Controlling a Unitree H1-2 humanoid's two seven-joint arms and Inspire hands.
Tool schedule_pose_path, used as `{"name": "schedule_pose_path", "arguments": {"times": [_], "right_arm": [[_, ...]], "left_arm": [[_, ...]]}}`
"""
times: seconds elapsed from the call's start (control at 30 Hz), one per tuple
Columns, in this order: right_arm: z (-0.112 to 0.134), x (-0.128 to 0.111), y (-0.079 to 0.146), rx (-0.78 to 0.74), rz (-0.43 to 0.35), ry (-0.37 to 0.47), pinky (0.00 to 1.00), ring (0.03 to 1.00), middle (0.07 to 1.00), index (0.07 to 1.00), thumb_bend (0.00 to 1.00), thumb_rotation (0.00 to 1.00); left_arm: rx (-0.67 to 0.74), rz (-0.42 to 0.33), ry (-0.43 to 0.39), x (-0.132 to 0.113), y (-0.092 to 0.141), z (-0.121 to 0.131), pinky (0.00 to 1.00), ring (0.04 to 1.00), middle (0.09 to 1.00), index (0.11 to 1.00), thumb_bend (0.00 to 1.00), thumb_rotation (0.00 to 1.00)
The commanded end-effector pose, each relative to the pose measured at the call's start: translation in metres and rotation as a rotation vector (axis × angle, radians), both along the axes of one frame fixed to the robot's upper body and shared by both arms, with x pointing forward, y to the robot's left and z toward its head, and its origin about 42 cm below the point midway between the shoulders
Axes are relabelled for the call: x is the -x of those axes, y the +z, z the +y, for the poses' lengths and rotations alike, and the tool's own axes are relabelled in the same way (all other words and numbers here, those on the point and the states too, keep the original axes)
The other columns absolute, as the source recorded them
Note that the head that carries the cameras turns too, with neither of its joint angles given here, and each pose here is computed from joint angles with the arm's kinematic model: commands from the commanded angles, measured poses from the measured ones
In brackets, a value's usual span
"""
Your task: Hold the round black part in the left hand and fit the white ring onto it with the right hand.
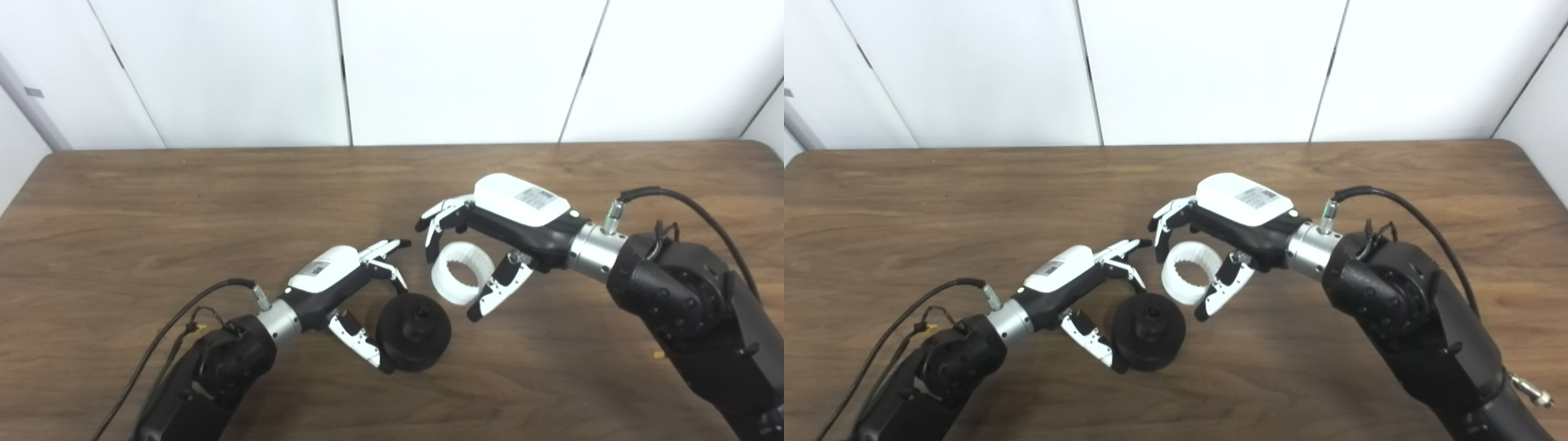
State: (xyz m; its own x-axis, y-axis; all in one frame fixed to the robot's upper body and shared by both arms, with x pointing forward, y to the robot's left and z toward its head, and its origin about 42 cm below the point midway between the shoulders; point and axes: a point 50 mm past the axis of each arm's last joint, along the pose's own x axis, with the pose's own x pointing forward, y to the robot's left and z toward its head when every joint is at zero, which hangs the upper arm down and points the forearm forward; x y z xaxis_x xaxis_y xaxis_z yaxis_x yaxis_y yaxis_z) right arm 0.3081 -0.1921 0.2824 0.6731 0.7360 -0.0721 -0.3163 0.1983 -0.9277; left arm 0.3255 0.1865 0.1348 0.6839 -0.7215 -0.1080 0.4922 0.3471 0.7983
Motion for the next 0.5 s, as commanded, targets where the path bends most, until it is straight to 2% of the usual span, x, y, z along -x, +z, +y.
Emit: {"name": "schedule_pose_path", "arguments": {"times": [0.0, 0.47], "right_arm": [[0.003, 0.003, 0.016, -0.026, -0.059, 0.023, 0.65, 0.768, 0.789, 0.481, 0.52, 0.14], [0.016, 0.011, 0.006, -0.043, -0.031, 0.06, 0.64, 0.762, 0.79, 0.481, 0.52, 0.15]], "left_arm": [[-0.083, 0.11, -0.01, 0.01, -0.023, -0.001, 0.86, 1.0, 0.999, 0.549, 1.0, 0.24], [-0.079, 0.109, -0.011, 0.011, -0.024, -0.004, 0.89, 1.0, 1.0, 0.549, 1.0, 0.24]]}}
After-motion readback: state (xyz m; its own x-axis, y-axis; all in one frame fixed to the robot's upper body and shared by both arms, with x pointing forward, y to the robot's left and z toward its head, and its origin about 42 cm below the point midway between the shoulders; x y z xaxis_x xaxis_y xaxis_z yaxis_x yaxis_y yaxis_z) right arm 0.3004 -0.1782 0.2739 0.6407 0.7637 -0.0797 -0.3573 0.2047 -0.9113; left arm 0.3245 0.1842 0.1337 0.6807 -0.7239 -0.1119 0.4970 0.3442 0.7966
